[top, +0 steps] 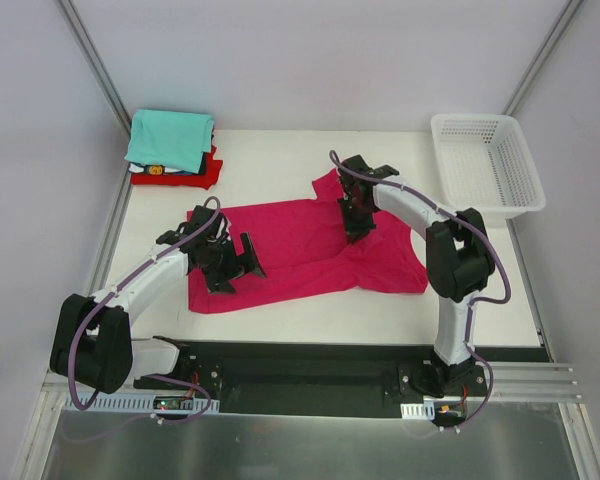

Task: Fold and stack the t-shirts

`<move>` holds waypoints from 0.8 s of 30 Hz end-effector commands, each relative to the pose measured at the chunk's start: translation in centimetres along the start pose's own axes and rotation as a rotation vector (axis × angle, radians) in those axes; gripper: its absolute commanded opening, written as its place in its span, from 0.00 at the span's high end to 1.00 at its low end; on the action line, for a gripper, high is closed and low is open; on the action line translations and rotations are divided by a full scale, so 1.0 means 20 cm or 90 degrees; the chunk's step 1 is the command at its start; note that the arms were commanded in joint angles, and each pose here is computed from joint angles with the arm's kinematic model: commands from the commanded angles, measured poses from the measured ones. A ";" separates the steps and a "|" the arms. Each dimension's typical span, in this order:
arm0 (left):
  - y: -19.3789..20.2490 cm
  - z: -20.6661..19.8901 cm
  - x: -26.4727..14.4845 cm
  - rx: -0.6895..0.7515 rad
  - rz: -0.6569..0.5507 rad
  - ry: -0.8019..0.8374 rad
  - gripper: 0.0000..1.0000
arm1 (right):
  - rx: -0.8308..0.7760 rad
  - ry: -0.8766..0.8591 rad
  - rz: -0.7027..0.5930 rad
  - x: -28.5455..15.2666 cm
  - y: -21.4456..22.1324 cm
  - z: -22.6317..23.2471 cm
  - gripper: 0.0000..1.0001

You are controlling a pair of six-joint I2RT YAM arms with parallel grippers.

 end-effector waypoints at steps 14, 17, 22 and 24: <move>0.02 -0.02 0.00 0.006 0.013 0.001 0.01 | -0.035 -0.049 0.002 -0.01 -0.07 0.24 0.91; 0.02 -0.01 0.00 0.008 0.013 0.000 0.01 | -0.045 -0.049 0.009 0.03 -0.05 0.28 0.91; 0.02 -0.02 0.00 0.010 0.013 0.002 0.01 | -0.054 -0.058 0.012 0.06 -0.06 0.34 0.91; 0.02 -0.02 0.00 0.010 0.015 0.002 0.01 | -0.057 -0.057 0.014 0.07 -0.06 0.36 0.91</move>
Point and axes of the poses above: each gripper's point midway between its finger pads, its own x axis out along the fingers, its own z axis along the line the jaws close on, y = z × x, the point moved 2 cm from there along -x, back along the fingers, and after that the axes turned 1 degree about -x, right-handed, at the moved point
